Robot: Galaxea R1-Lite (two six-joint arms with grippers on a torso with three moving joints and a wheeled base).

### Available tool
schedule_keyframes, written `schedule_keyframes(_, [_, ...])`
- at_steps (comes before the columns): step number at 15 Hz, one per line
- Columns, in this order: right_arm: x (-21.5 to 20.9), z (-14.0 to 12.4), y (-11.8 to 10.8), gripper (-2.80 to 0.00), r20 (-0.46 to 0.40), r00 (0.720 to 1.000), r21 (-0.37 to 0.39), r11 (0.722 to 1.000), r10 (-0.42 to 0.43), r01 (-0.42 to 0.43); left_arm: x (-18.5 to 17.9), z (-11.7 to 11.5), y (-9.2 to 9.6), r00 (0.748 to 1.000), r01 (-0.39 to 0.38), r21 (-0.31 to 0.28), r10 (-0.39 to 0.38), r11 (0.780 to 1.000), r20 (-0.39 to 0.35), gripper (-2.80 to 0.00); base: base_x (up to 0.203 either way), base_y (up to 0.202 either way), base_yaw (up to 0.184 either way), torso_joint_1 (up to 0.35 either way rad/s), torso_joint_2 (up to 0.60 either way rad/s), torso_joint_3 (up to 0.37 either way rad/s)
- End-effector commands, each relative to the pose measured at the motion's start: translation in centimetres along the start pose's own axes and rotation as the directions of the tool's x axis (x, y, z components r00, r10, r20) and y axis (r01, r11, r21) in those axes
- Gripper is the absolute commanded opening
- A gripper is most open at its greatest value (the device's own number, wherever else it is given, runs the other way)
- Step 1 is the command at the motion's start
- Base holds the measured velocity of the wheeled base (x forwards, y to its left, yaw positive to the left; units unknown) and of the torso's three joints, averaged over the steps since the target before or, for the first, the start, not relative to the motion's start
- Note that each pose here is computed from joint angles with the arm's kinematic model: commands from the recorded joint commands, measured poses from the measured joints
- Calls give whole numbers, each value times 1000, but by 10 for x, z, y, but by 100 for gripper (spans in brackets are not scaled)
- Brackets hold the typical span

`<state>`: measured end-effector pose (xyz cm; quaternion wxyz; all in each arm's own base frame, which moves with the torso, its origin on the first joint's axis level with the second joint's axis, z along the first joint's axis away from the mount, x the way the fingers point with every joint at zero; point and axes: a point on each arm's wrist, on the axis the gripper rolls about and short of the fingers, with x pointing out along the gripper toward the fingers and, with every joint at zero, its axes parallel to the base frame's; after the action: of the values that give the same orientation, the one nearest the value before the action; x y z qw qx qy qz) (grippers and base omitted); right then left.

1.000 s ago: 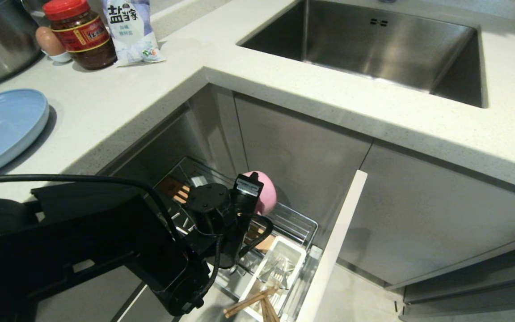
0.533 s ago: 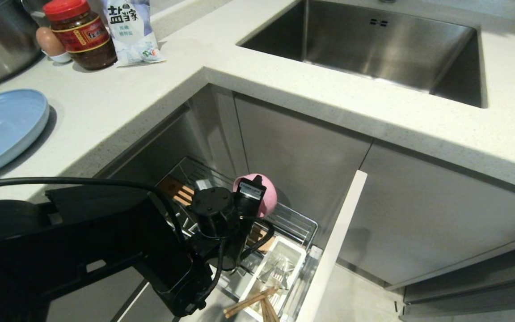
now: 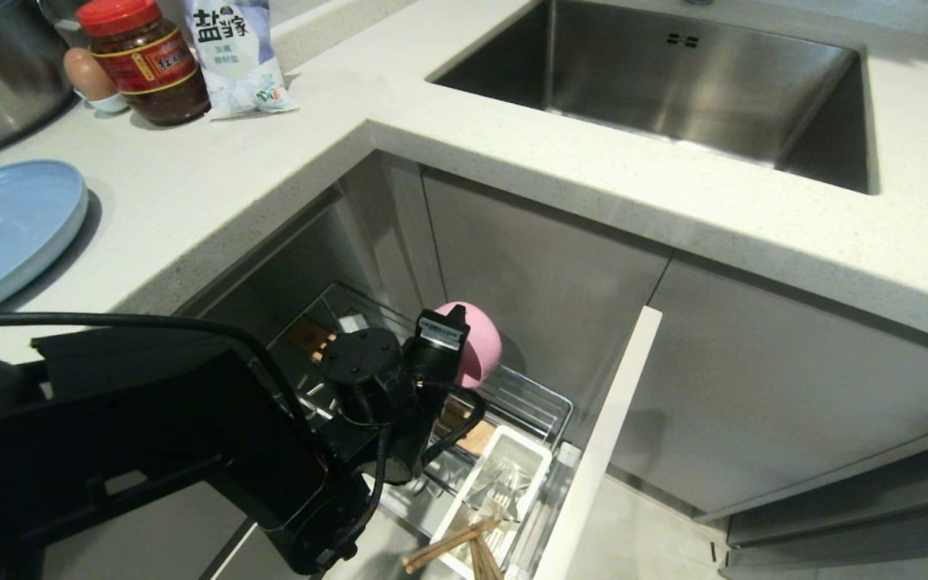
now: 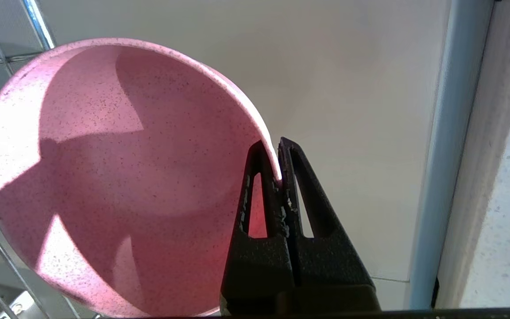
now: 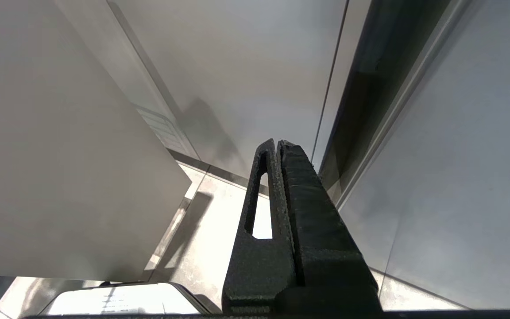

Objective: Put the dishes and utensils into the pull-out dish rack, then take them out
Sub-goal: Pick up the bowl and place it in the cupboard

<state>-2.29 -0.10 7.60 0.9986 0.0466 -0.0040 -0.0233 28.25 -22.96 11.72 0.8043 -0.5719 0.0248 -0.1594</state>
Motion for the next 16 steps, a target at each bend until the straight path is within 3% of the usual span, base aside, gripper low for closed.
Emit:
schedule_keyframes(1, [0, 0, 0, -280, 5, 1000, 1, 1000, -1, 1, -1, 1, 0, 1000, 4, -11, -4, 1000, 6, -280, 0, 0, 0, 0, 0, 0])
schedule_keyframes(10, [0, 0, 0, -280, 5, 1000, 1, 1000, -1, 1, 1, -10, 21, 998, -52, -1, 52, 999, -19, -280, 0, 0, 0, 0, 0, 0])
schedule_keyframes(16, [0, 0, 0, -280, 5, 1000, 1, 1000, 0, 0, 1, -10, 21, 999, -51, 1, 51, 999, -17, -280, 0, 0, 0, 0, 0, 0])
